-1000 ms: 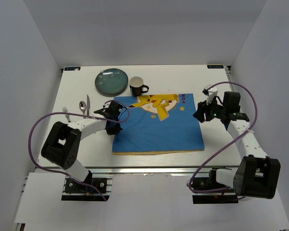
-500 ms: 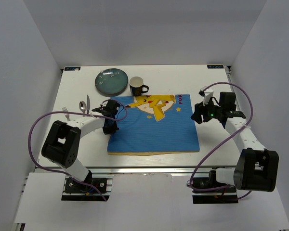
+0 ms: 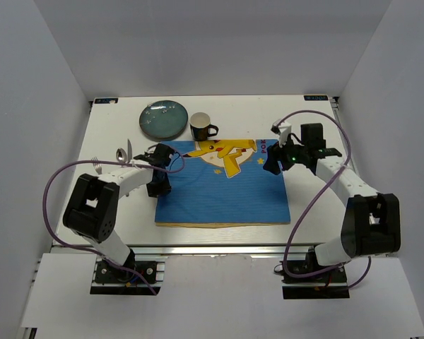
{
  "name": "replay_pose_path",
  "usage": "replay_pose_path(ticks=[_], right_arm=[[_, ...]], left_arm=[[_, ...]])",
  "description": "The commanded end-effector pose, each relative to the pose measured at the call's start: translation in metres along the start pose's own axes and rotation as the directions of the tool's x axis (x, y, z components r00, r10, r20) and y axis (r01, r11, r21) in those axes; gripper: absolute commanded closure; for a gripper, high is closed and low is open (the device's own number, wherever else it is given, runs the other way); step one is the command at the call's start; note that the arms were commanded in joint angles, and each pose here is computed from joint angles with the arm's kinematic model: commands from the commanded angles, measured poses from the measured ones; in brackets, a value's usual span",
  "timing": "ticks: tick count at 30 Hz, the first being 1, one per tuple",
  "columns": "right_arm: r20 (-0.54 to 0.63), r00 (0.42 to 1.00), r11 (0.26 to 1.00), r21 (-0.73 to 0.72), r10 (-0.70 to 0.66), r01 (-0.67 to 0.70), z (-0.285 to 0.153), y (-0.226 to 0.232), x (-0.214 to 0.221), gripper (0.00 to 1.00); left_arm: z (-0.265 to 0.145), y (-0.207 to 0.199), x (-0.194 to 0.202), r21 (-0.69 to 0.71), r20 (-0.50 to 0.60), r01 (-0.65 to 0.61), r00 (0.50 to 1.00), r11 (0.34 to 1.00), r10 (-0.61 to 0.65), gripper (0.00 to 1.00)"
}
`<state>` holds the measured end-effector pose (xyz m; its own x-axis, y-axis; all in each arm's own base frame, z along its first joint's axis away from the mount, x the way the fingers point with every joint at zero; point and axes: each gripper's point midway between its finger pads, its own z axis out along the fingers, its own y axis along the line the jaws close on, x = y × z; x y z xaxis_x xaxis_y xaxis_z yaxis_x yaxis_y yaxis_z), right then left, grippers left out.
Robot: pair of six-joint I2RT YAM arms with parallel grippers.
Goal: Set the dinner table for one person
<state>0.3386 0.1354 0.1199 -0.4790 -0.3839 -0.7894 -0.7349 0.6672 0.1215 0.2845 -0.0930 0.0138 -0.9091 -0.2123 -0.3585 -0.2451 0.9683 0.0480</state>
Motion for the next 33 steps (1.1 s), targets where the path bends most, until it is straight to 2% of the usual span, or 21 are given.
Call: replay_pose_path(ticks=[1,3,5,7,9,10,11,13,14,15,16,17,18,21,32,33], right_arm=[[0.067,0.997,0.999,-0.004,-0.045,0.045,0.010,-0.003,-0.043,0.33],[0.076,0.996,0.999,-0.013,-0.037,0.038,0.020,0.002,-0.058,0.29],[0.106,0.994,1.000,-0.021,-0.007,0.010,0.036,0.002,-0.083,0.23],[0.137,0.991,1.000,-0.022,-0.013,0.016,0.053,-0.001,-0.110,0.15],[0.153,0.988,0.998,-0.049,-0.035,0.043,0.070,0.007,-0.126,0.14],[0.163,0.986,0.998,-0.047,-0.043,0.051,0.083,0.003,-0.139,0.12],[0.160,0.986,0.996,-0.062,-0.055,0.065,0.094,0.009,-0.144,0.12],[0.117,0.992,0.995,-0.083,-0.048,0.058,0.124,0.005,-0.138,0.12],[0.136,0.988,0.992,-0.091,-0.075,0.088,0.129,0.006,-0.156,0.12],[0.133,0.988,0.991,-0.094,-0.080,0.093,0.135,0.003,-0.159,0.13],[0.099,0.993,0.991,-0.107,-0.071,0.082,0.154,-0.001,-0.148,0.13],[0.129,0.987,0.989,-0.103,-0.093,0.107,0.157,-0.003,-0.167,0.13],[0.097,0.991,0.988,-0.113,-0.095,0.106,0.171,-0.007,-0.156,0.14],[0.113,0.984,0.981,-0.127,-0.135,0.149,0.180,-0.010,-0.169,0.14],[0.119,0.953,0.926,-0.229,-0.279,0.300,0.223,0.026,-0.157,0.20],[0.111,0.952,0.924,-0.232,-0.285,0.304,0.230,0.027,-0.152,0.22]], left_arm=[[-0.013,0.009,-0.004,-0.015,0.011,0.028,1.000,1.000,-0.027,0.53],[-0.027,0.004,-0.009,0.024,0.027,0.048,0.998,0.999,-0.049,0.34],[-0.047,0.002,-0.017,0.064,0.064,0.069,0.995,0.996,-0.073,0.24],[-0.064,0.001,-0.028,0.090,0.105,0.091,0.989,0.992,-0.100,0.16],[-0.088,0.003,-0.041,0.127,0.165,0.114,0.977,0.985,-0.134,0.16],[-0.096,0.002,-0.047,0.148,0.193,0.120,0.970,0.982,-0.148,0.17],[-0.103,0.000,-0.051,0.177,0.213,0.127,0.963,0.976,-0.164,0.24],[-0.124,-0.012,-0.063,0.290,0.264,0.118,0.944,0.950,-0.198,0.59],[-0.129,-0.016,-0.066,0.326,0.276,0.115,0.937,0.938,-0.211,0.81],[-0.138,-0.020,-0.070,0.370,0.293,0.125,0.924,0.920,-0.244,0.84],[-0.140,-0.025,-0.072,0.411,0.300,0.126,0.916,0.903,-0.265,0.85],[-0.142,-0.028,-0.073,0.431,0.301,0.136,0.910,0.892,-0.284,0.83],[-0.146,-0.029,-0.074,0.456,0.300,0.154,0.900,0.877,-0.315,0.79],[-0.144,-0.032,-0.074,0.479,0.296,0.174,0.891,0.861,-0.345,0.72],[-0.134,-0.025,-0.080,0.430,0.295,0.177,0.899,0.885,-0.323,0.58],[-0.134,-0.026,-0.080,0.433,0.293,0.180,0.899,0.883,-0.327,0.58]])
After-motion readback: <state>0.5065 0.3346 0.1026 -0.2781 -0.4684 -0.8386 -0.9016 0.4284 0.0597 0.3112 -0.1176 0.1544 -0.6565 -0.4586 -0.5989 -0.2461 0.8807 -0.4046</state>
